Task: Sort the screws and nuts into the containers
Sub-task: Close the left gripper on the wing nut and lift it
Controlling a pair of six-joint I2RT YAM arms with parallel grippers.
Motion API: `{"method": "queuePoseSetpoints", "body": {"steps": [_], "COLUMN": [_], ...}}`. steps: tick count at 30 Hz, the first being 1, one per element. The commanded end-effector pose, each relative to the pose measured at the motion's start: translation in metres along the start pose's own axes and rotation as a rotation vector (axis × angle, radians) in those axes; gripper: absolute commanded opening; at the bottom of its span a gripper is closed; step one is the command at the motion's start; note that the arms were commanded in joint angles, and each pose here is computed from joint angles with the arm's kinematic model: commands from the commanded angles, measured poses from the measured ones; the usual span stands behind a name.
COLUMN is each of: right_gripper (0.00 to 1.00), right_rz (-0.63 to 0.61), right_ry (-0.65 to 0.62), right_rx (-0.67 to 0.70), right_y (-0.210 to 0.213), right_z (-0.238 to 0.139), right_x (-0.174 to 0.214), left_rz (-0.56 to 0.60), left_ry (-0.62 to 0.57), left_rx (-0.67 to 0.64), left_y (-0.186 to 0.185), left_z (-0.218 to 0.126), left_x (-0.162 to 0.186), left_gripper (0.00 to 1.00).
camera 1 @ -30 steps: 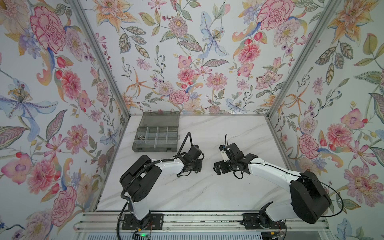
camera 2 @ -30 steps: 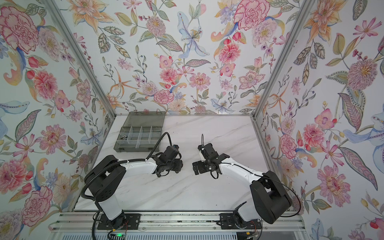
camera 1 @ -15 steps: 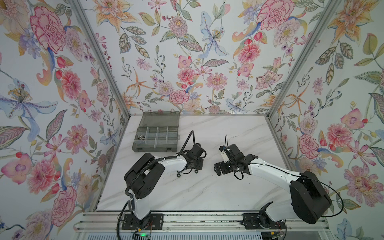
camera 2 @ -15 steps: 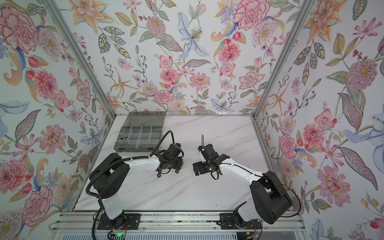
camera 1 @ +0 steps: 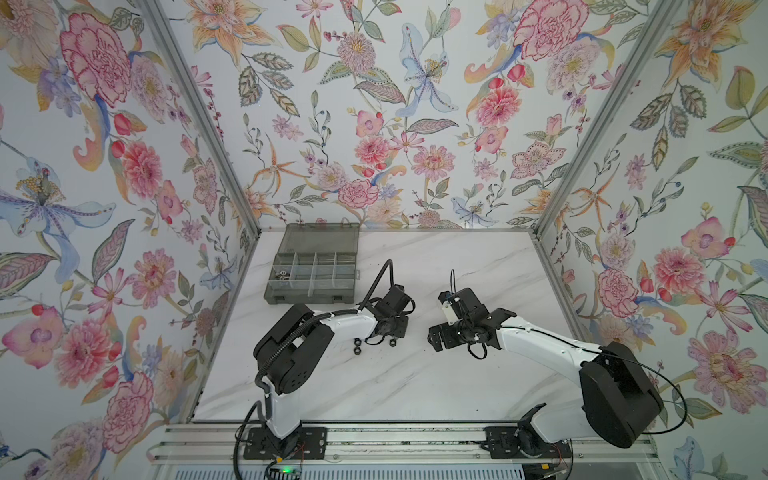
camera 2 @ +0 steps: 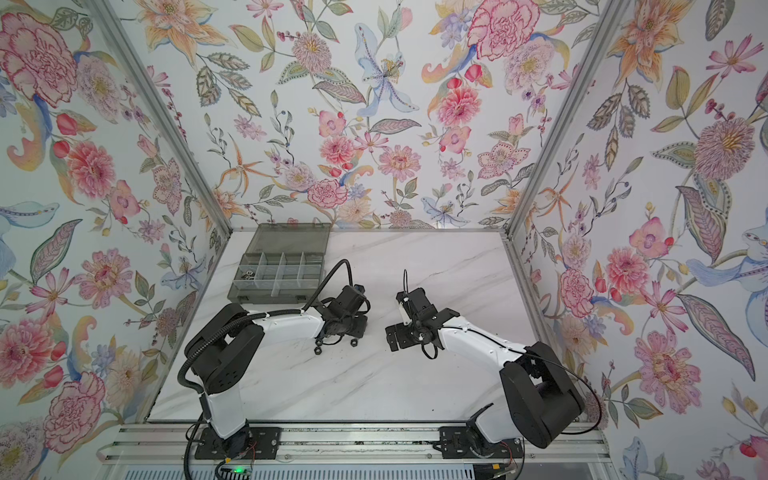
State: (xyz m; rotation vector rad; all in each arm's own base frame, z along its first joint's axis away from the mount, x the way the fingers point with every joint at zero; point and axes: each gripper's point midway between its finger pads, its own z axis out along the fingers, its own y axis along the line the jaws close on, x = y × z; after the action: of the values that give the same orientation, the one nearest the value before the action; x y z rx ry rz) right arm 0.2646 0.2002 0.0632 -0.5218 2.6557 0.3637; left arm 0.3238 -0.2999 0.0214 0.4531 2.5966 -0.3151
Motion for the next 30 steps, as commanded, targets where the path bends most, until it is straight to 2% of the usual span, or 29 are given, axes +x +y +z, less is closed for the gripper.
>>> {"method": "queuePoseSetpoints", "body": {"steps": [1, 5, 8, 19, 25, 30], "right_gripper": [0.99, 0.99, 0.99, 0.99, 0.99, 0.99], "right_rz": [0.006, 0.008, 0.008, 0.009, 0.011, 0.01], "right_ry": [-0.009, -0.01, -0.007, -0.007, -0.011, -0.026], "right_rx": [0.001, 0.002, 0.003, 0.003, 0.002, -0.002], "right_y": [0.0, -0.001, -0.001, -0.001, -0.001, -0.001], "right_z": [-0.003, -0.003, -0.002, -0.002, -0.004, -0.008], "right_x": [0.001, 0.001, 0.001, 0.003, 0.004, 0.002], "left_rz": [0.038, 0.043, 0.043, 0.016, 0.016, -0.038], "left_ry": [0.082, 0.089, 0.096, 0.085, 0.034, -0.084], "left_rx": [-0.045, -0.042, -0.042, -0.033, -0.051, -0.062], "left_y": [0.009, 0.009, 0.01, 0.011, 0.019, 0.049], "left_z": [0.011, 0.011, 0.01, 0.002, -0.014, -0.054], "left_x": [0.019, 0.019, 0.022, 0.025, 0.003, -0.039], "left_gripper": [0.36, 0.36, 0.31, 0.0, 0.0, 0.0]}}
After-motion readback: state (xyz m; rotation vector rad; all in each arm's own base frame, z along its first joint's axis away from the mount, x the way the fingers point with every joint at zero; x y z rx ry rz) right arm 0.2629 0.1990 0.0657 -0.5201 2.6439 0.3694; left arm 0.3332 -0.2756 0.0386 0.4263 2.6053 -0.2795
